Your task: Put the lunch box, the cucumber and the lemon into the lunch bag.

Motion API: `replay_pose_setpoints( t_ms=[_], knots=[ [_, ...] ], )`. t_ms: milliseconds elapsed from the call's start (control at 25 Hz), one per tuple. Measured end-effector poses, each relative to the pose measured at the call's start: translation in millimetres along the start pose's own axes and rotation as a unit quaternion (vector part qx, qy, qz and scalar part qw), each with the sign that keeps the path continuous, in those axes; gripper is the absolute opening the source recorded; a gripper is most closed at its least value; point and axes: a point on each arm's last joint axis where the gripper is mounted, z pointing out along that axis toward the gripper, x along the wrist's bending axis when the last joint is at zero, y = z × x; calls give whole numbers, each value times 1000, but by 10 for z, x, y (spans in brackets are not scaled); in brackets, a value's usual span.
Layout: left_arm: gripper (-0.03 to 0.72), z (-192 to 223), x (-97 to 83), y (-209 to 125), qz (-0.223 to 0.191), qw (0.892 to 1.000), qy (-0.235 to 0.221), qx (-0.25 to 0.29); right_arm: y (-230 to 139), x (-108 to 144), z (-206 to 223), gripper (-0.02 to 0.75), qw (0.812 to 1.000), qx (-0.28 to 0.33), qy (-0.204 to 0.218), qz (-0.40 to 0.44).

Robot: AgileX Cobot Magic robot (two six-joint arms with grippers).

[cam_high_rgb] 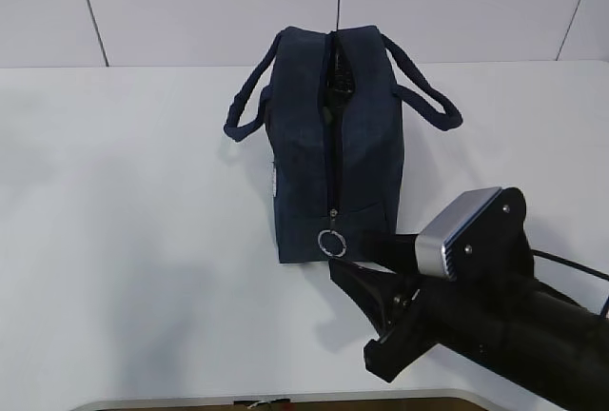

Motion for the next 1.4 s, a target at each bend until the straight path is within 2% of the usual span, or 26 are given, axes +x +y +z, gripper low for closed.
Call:
replay_pose_setpoints(
  t_ms=[400,640,1120,1400],
  knots=[
    [258,0,0,0,0,1000,0,0,-260,-19,130,353,1000,10,-10,17],
    [258,0,0,0,0,1000,0,0,-243,-62,229,353,998,5,-27,51],
    [257,0,0,0,0,1000,0,0,-327,-88,442,353,995,53,-32,74],
    [257,0,0,0,0,1000,0,0,-277,-99,532,353,996,42,-32,78]
  ],
)
